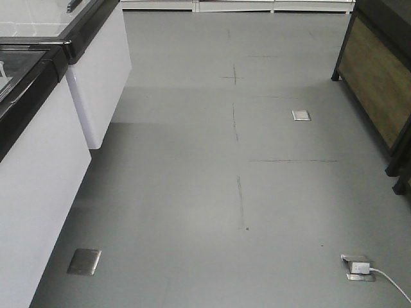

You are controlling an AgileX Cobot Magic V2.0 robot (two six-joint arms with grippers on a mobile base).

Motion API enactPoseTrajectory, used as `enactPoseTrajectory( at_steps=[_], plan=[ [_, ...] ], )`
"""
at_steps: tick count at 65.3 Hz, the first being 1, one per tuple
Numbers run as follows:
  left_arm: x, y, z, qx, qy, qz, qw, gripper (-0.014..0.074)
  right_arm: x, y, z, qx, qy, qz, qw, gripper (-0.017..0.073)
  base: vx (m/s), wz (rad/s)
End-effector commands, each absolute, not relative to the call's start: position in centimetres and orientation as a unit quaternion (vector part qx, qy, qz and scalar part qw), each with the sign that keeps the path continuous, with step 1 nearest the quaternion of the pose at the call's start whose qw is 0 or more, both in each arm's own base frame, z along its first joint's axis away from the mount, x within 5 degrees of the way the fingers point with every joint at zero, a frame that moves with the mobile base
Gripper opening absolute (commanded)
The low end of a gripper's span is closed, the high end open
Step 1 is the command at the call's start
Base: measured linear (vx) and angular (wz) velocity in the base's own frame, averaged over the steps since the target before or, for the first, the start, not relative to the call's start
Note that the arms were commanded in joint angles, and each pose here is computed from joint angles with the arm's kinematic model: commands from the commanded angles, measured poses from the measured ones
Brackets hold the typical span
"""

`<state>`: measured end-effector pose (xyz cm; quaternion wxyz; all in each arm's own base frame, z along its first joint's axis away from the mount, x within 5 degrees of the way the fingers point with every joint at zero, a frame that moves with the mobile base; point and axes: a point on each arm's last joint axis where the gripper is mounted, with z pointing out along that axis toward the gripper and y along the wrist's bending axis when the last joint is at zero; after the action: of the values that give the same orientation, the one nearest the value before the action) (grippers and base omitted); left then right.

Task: Left arm holds basket, right arm returns cookies
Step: 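Close the left gripper on the light-blue basket handle, then lift the basket with the left gripper and bring it in front of the robot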

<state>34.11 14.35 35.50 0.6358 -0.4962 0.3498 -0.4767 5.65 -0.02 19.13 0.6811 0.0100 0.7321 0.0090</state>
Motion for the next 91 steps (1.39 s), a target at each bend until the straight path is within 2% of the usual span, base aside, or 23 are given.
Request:
enactPoseTrajectory(
  at_steps=[1, 41, 68, 91],
  plan=[
    [33.0, 12.1, 40.2, -0.399, 0.302, -0.548, 0.67, -0.0004, 5.7, 0.0, 19.3, 0.006, 0.709, 0.004, 0.705, -0.0006, 0.0, 0.0],
    [34.9, 1.1, 40.4, -0.32, 0.373, -0.675, 0.551, -0.0004, 5.7, 0.0, 19.3, 0.006, 0.709, 0.004, 0.705, -0.0006, 0.0, 0.0],
    [34.0, -7.0, 40.1, -0.251, 0.437, -0.747, 0.433, -0.0004, 5.7, 0.0, 19.3, 0.006, 0.709, 0.004, 0.705, -0.0006, 0.0, 0.0],
    [32.5, -12.1, 40.3, -0.21, 0.451, -0.783, 0.373, -0.0004, 5.7, 0.0, 19.3, 0.006, 0.709, 0.004, 0.705, -0.0006, 0.0, 0.0]
  ],
)
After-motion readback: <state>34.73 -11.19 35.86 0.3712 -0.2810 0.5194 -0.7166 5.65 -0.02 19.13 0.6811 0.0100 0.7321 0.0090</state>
